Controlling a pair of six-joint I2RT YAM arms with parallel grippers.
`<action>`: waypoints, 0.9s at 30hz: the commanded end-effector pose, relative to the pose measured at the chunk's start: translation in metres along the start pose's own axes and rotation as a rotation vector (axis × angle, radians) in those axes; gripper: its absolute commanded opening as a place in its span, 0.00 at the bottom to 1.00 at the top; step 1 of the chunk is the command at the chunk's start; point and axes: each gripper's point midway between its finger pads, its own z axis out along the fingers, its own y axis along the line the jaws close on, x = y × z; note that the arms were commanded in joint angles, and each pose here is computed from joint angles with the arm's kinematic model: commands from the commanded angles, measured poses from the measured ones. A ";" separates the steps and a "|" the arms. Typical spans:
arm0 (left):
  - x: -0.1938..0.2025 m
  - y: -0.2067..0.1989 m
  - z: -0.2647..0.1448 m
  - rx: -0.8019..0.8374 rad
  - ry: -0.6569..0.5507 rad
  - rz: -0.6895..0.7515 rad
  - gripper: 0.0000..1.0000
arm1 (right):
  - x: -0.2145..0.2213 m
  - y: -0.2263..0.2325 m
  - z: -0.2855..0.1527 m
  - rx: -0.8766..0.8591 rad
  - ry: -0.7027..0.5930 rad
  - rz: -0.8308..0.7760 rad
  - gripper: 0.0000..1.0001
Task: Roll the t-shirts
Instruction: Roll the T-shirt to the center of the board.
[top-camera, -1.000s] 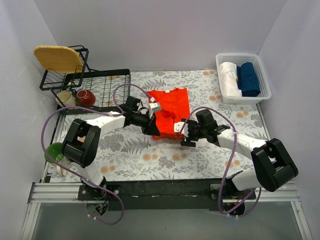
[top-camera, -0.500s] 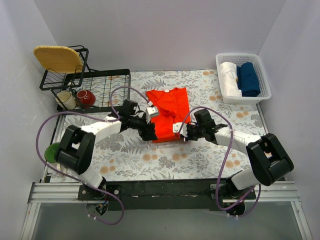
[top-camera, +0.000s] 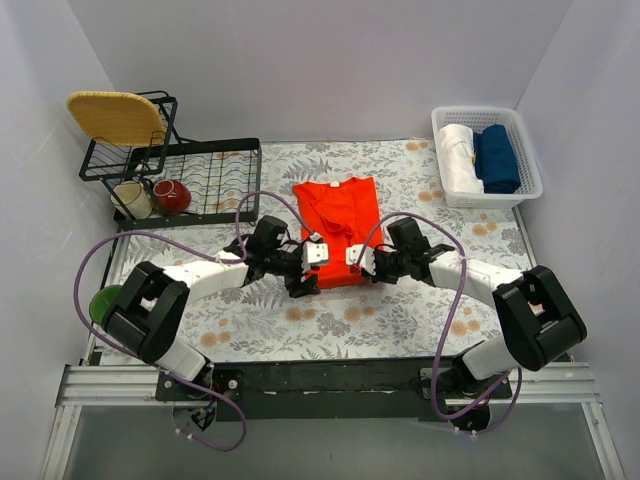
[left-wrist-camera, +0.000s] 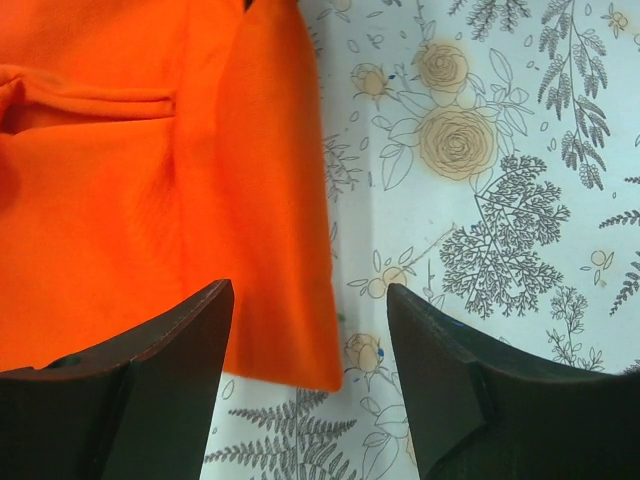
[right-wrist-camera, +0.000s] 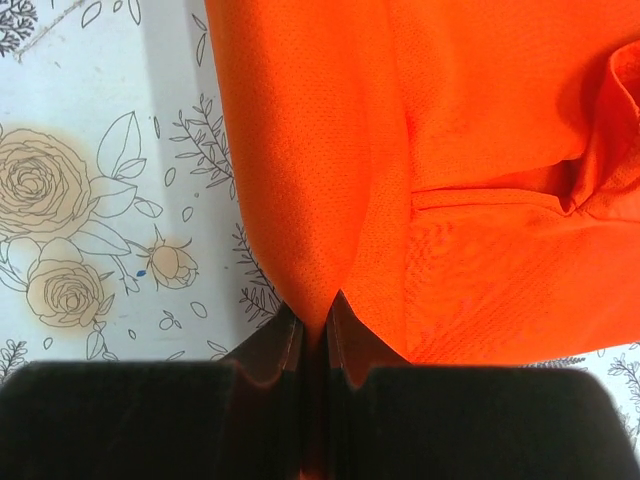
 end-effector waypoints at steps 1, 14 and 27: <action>-0.002 -0.007 0.008 0.007 -0.017 0.092 0.62 | -0.012 -0.009 -0.001 -0.005 -0.025 0.060 0.07; 0.028 0.019 0.014 -0.187 0.098 0.209 0.42 | -0.020 -0.007 0.000 -0.047 -0.045 0.086 0.07; 0.010 -0.031 -0.021 0.219 0.173 -0.240 0.08 | -0.030 0.031 -0.022 -0.289 -0.041 0.163 0.09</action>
